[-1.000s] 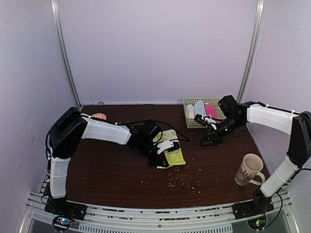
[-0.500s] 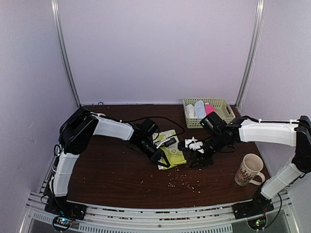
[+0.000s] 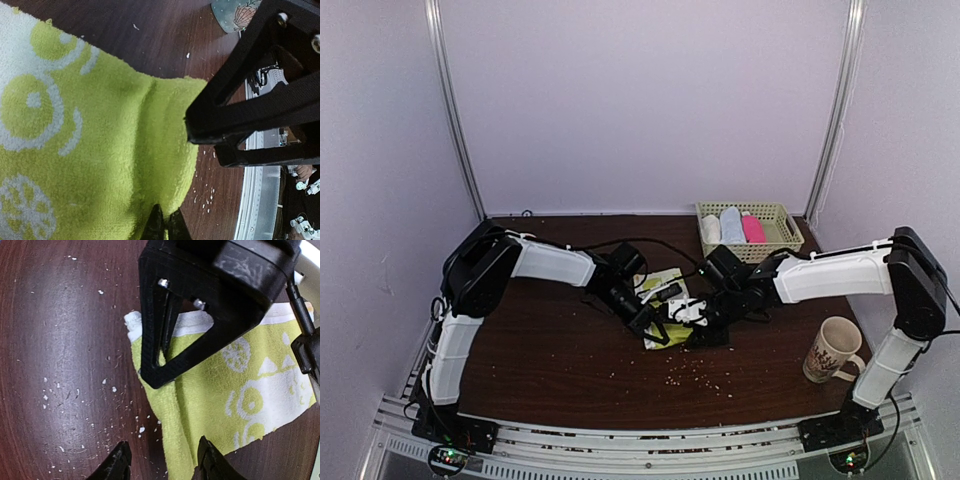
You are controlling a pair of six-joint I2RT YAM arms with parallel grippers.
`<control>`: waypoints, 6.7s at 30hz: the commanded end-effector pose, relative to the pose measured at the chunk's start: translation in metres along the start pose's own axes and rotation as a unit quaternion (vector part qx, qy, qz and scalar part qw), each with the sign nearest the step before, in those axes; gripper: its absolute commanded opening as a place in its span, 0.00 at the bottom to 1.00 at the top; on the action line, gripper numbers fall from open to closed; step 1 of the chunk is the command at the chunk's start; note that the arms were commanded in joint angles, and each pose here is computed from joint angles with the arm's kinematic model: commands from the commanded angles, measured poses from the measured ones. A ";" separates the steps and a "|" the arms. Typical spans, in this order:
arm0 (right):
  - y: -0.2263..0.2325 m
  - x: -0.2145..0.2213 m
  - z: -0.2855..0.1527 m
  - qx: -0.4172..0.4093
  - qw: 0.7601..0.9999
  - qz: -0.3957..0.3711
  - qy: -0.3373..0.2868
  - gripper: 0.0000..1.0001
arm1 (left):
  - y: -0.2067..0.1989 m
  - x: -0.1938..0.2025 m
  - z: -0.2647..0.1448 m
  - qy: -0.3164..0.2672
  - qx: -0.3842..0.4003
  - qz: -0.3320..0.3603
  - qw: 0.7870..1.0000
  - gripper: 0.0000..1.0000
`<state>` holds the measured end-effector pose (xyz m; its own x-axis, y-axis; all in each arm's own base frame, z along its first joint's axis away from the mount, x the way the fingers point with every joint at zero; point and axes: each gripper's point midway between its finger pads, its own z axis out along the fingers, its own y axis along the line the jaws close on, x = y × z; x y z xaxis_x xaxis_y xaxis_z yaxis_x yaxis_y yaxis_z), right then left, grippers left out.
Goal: Roll the towels
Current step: Roll the towel at the center of the board.
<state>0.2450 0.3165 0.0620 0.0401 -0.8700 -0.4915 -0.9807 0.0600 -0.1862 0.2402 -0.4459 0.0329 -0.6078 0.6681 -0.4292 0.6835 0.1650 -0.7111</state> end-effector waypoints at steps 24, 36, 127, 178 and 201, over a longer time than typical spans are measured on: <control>-0.008 0.011 0.017 -0.116 0.990 0.080 -0.012 0.00 | -0.029 -0.026 -0.055 -0.197 -0.058 0.110 0.973 0.37; -0.014 0.020 0.025 -0.190 0.971 0.148 -0.002 0.01 | -0.040 -0.024 -0.059 -0.293 -0.154 0.237 0.913 0.50; 0.012 0.066 0.067 -0.374 0.819 0.406 0.155 0.02 | 0.015 0.032 -0.058 -0.104 -0.311 0.137 0.935 0.19; -0.054 0.032 -0.016 -0.324 0.856 0.399 0.051 0.32 | 0.022 0.062 0.031 0.164 -0.300 0.344 0.874 0.19; 0.010 -0.014 -0.170 -0.221 0.957 0.102 -0.158 0.30 | -0.009 0.017 0.020 0.060 0.036 -0.002 0.998 0.15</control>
<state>0.2514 0.2366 0.2239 -0.2999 -0.6104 -0.7331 -0.9526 0.1495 0.2652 0.2314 -0.4588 0.0265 -0.4301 0.7498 -0.5028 0.8094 0.0737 -0.5826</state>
